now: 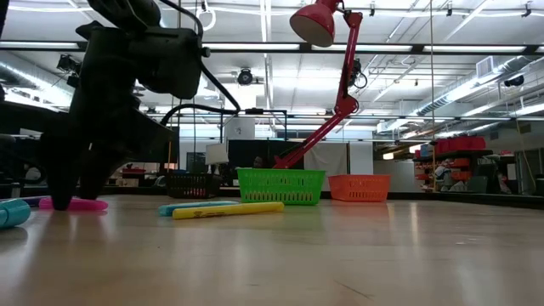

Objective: Pick & Place Markers
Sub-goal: Put the small pink highlighter into the orange basket

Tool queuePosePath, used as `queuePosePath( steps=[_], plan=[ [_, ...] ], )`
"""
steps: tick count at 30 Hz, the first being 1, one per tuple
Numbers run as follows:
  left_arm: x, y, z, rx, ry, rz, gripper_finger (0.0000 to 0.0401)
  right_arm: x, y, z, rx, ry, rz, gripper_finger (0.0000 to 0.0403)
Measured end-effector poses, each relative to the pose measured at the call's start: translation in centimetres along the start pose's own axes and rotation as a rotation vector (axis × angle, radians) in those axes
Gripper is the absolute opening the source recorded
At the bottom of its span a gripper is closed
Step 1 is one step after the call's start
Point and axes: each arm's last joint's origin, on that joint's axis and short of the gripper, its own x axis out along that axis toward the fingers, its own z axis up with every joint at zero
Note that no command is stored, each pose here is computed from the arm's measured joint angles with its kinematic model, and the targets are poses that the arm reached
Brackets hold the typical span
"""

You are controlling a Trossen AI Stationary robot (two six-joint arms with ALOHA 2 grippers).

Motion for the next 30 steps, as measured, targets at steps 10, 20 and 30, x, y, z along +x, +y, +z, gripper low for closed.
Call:
queuePosePath(
  steps=[10, 20, 30],
  plan=[
    [0.0, -0.1, 0.1, 0.005, 0.000, -0.053, 0.0042, 0.0, 0.0, 0.0, -0.003, 0.000, 0.000, 0.0116],
    [-2.9, -0.4, 2.1, 0.051, -0.049, -0.045, 0.0040, 0.0, 0.0, 0.0, 0.000, 0.000, 0.003, 0.0116],
    [-7.4, -0.5, 4.1, 0.051, -0.139, -0.012, 0.0040, -0.2, 0.6, 0.0, 0.057, 0.047, 0.246, 0.0116]
  ],
)
